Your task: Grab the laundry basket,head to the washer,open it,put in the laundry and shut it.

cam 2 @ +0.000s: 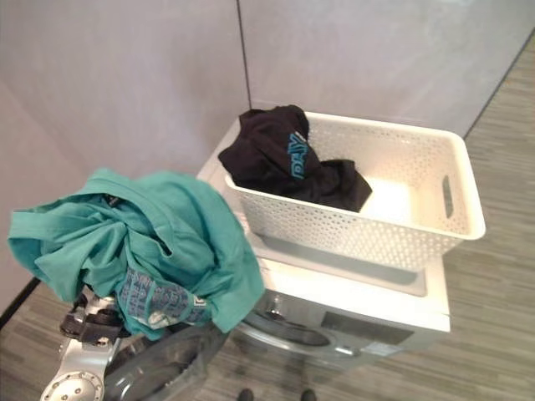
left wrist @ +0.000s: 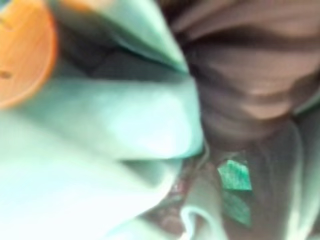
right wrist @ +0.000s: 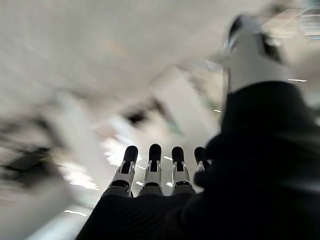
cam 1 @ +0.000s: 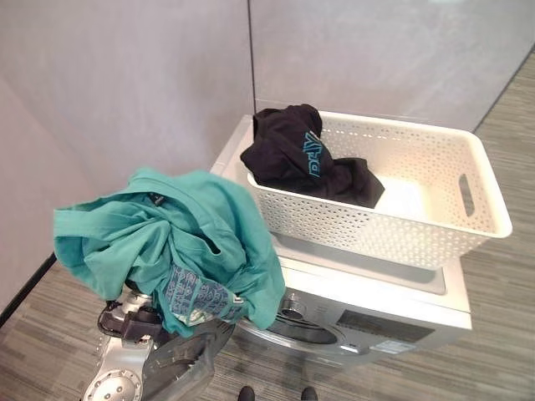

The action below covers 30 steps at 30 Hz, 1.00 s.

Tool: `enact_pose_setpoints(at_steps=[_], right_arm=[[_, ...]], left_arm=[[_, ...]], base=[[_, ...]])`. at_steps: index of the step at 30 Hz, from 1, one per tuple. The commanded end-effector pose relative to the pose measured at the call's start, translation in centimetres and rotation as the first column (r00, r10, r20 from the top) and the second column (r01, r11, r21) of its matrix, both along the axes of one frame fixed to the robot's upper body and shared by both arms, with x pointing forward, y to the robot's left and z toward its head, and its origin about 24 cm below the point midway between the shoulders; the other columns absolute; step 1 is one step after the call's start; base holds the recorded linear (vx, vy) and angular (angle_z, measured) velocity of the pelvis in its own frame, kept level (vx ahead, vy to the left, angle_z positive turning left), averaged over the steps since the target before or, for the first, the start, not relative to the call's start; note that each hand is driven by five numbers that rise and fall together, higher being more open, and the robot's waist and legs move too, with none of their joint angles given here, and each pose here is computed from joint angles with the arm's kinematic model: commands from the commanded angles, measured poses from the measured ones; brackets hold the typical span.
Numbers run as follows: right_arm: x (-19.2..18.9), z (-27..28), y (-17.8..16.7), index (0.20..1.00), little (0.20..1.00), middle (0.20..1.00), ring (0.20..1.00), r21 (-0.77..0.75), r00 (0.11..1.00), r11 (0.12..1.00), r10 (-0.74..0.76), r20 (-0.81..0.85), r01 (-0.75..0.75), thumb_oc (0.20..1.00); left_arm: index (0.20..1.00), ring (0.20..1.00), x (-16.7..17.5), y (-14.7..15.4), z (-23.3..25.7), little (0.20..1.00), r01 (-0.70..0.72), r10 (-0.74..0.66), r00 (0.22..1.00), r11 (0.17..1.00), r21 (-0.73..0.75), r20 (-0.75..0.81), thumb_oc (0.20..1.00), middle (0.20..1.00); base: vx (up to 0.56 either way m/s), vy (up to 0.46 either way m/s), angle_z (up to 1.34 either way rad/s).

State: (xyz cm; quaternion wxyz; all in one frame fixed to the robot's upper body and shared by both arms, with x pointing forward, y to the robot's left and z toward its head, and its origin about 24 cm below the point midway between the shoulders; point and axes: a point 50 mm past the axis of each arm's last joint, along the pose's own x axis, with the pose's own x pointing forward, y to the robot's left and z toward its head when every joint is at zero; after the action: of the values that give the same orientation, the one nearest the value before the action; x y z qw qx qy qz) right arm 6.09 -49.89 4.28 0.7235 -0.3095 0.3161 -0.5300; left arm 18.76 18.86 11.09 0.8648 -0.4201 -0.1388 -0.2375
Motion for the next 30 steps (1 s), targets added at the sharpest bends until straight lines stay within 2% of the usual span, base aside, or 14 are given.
enact_pose_setpoints(at_steps=[1,3,5,6,8,9,12,13,17,21,23,24,26,30], right_arm=[[0.4,-1.8,1.5,1.000,1.000,1.000,1.000,0.189,0.984,0.966,0.179,0.013,-0.178,1.000],[-3.6,-6.6,3.9,1.000,1.000,1.000,1.000,0.362,0.983,0.928,0.145,-0.114,-0.095,1.000],[-4.3,-8.0,4.8,1.000,1.000,1.000,1.000,0.410,0.984,0.910,0.123,-0.129,-0.060,1.000],[-6.8,-12.8,9.3,1.000,1.000,1.000,1.000,0.588,0.971,0.808,0.114,-0.211,0.033,1.000],[-7.5,-14.0,10.7,1.000,1.000,1.000,1.000,0.644,0.967,0.762,0.114,-0.227,0.062,1.000],[-9.6,-16.5,14.6,1.000,1.000,1.000,1.000,0.753,0.927,0.644,0.186,-0.325,0.135,1.000],[-9.9,-17.4,16.2,1.000,1.000,1.000,1.000,0.780,0.908,0.606,0.223,-0.355,0.156,1.000],[-8.0,-18.1,17.1,1.000,1.000,1.000,1.000,0.793,0.925,0.599,0.230,-0.302,0.110,1.000],[-5.7,-18.4,17.7,1.000,1.000,1.000,1.000,0.801,0.925,0.599,0.294,-0.242,0.019,1.000],[-3.4,-17.6,16.3,1.000,1.000,1.000,1.000,0.768,0.911,0.638,0.351,-0.215,-0.065,1.000],[1.1,-15.1,13.4,1.000,1.000,1.000,1.000,0.664,0.875,0.717,0.442,-0.195,-0.214,1.000],[1.1,-15.1,13.4,1.000,1.000,1.000,1.000,0.664,0.875,0.717,0.442,-0.195,-0.214,1.000],[6.0,-12.0,11.3,1.000,1.000,1.000,1.000,0.529,0.863,0.773,0.486,-0.141,-0.349,1.000],[8.4,-9.8,10.1,1.000,1.000,1.000,1.000,0.428,0.852,0.803,0.508,-0.127,-0.415,1.000]], left_arm=[[0.200,0.200,-1.2,0.1,1.6,0.200,0.067,-0.059,0.994,0.995,-0.075,0.096,0.200,0.200],[0.200,0.200,-1.5,0.5,1.1,0.200,0.050,-0.043,0.996,0.995,-0.083,0.077,0.200,0.200],[0.200,0.200,-1.5,0.6,0.9,0.200,0.045,-0.039,0.996,0.996,-0.078,0.076,0.200,0.200],[0.200,0.200,-1.4,1.1,1.0,0.200,0.021,-0.014,0.996,0.996,-0.082,0.084,0.200,0.200],[0.200,0.200,-1.4,1.3,0.9,0.200,0.018,-0.011,0.997,0.996,-0.085,0.078,0.200,0.200],[0.200,0.200,-1.4,1.5,0.7,0.200,0.003,0.002,0.998,0.996,-0.086,0.062,0.200,0.200],[0.200,0.200,-1.6,1.7,0.4,0.200,-0.005,0.008,0.999,0.997,-0.075,0.034,0.200,0.200],[0.200,0.200,-1.7,1.6,-0.1,0.200,0.002,-0.002,1.000,0.999,-0.036,-0.002,0.200,0.200],[0.200,0.200,-1.9,1.7,-1.7,0.200,0.006,-0.007,0.996,1.000,-0.013,-0.091,0.200,0.200],[0.200,0.200,-2.4,1.6,-2.8,0.200,0.027,-0.027,0.988,1.000,0.002,-0.151,0.200,0.200],[0.200,0.200,-2.9,1.4,-3.6,0.200,0.070,-0.060,0.976,0.997,0.039,-0.208,0.200,0.200],[0.200,0.200,-2.9,1.4,-3.6,0.200,0.070,-0.060,0.976,0.997,0.039,-0.208,0.200,0.200],[0.200,0.200,-2.9,0.6,-4.2,0.200,0.148,-0.129,0.962,0.987,0.062,-0.242,0.200,0.200],[0.200,0.200,-2.6,-0.3,-4.6,0.200,0.228,-0.201,0.948,0.970,0.082,-0.246,0.200,0.200]], base=[[-0.05,-0.024,0.00],[-0.06,-0.022,0.02],[-0.06,-0.021,0.20],[-0.07,-0.039,0.20],[-0.04,-0.036,0.29],[-0.02,-0.046,0.30],[-0.01,-0.043,0.31],[-0.02,-0.027,0.37],[-0.03,-0.027,0.23],[-0.06,-0.047,0.08],[-0.14,-0.056,0.01],[-0.16,-0.057,-0.02],[-0.29,-0.065,-0.01],[-0.17,-0.012,0.08]])
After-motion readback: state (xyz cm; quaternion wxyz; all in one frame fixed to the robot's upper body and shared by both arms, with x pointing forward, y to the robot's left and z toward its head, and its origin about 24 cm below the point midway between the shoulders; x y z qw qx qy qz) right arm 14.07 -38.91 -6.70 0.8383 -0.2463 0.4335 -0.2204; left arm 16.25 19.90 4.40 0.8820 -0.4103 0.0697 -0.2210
